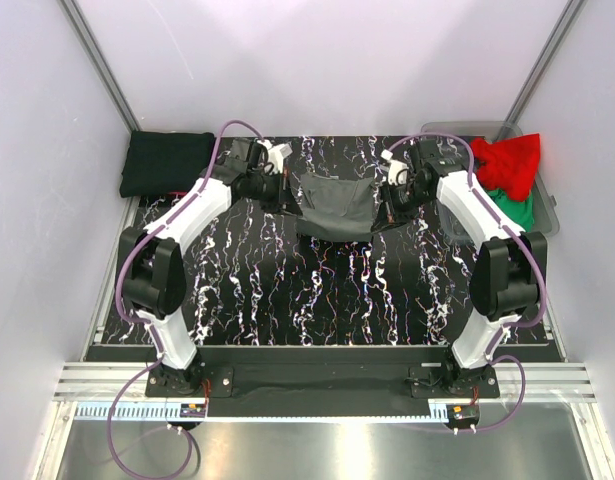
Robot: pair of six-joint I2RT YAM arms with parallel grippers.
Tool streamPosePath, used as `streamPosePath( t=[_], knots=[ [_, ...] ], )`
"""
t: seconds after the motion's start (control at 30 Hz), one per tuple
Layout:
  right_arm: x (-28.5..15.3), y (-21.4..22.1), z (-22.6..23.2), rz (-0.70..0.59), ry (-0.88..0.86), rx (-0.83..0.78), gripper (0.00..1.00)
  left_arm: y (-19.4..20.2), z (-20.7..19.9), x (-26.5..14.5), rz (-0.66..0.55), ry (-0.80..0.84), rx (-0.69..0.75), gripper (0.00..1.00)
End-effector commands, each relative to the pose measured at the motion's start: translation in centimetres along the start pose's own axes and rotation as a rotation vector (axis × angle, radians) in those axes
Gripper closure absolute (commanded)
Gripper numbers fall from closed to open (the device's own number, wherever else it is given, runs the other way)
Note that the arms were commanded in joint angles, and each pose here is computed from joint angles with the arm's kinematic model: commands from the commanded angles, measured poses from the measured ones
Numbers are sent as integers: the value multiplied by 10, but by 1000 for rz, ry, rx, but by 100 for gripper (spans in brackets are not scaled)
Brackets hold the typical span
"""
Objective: Fold and stack the t-shirts
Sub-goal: Fold the tshirt
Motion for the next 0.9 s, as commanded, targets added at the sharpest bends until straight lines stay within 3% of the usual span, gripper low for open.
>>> streamPosePath(
  t=[0.0, 0.3, 0.4, 0.43, 0.47, 0.5, 0.53, 0.57, 0.67, 0.73, 0.87],
  knots=[
    [-4, -19, 3, -67, 8, -64, 99, -14, -1, -6, -62, -24, 43, 100],
    [-3, -104, -15, -195, 74, -138, 99, -85, 48, 3, -166, -149, 140, 100],
    [3, -141, -36, -246, 109, -163, 99, -116, 81, 20, -195, -186, 181, 100],
    [25, -150, -55, -223, 119, -127, 97, -125, 92, 25, -208, -204, 198, 100],
    [19, -174, -51, -281, 111, -157, 94, -138, 108, 39, -228, -221, 222, 93],
    [24, -187, -62, -305, 147, -161, 87, -144, 119, 46, -242, -253, 241, 60],
    [47, -195, -80, -287, 165, -151, 74, -152, 128, 50, -262, -280, 257, 47],
    [41, -217, -72, -356, 157, -224, 60, -165, 138, 55, -311, -312, 297, 42],
    [41, -244, -68, -450, 223, -290, 47, -182, 149, 46, -372, -420, 323, 37],
    [27, -243, -47, -472, 196, -316, 46, -181, 148, 41, -369, -440, 318, 32],
    [34, -204, -32, -359, 75, -253, 45, -154, 142, 35, -281, -339, 275, 27]
  ],
)
Point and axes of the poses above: each gripper's point midway between its finger pads, its own x axis out along the fingers, its own z axis along the line the jaws close on, y = z × x, the point moved 4 cm from there along -x, back along the fingers, and after that the axes turned 13 degrees about x, right-handed, at the moved point
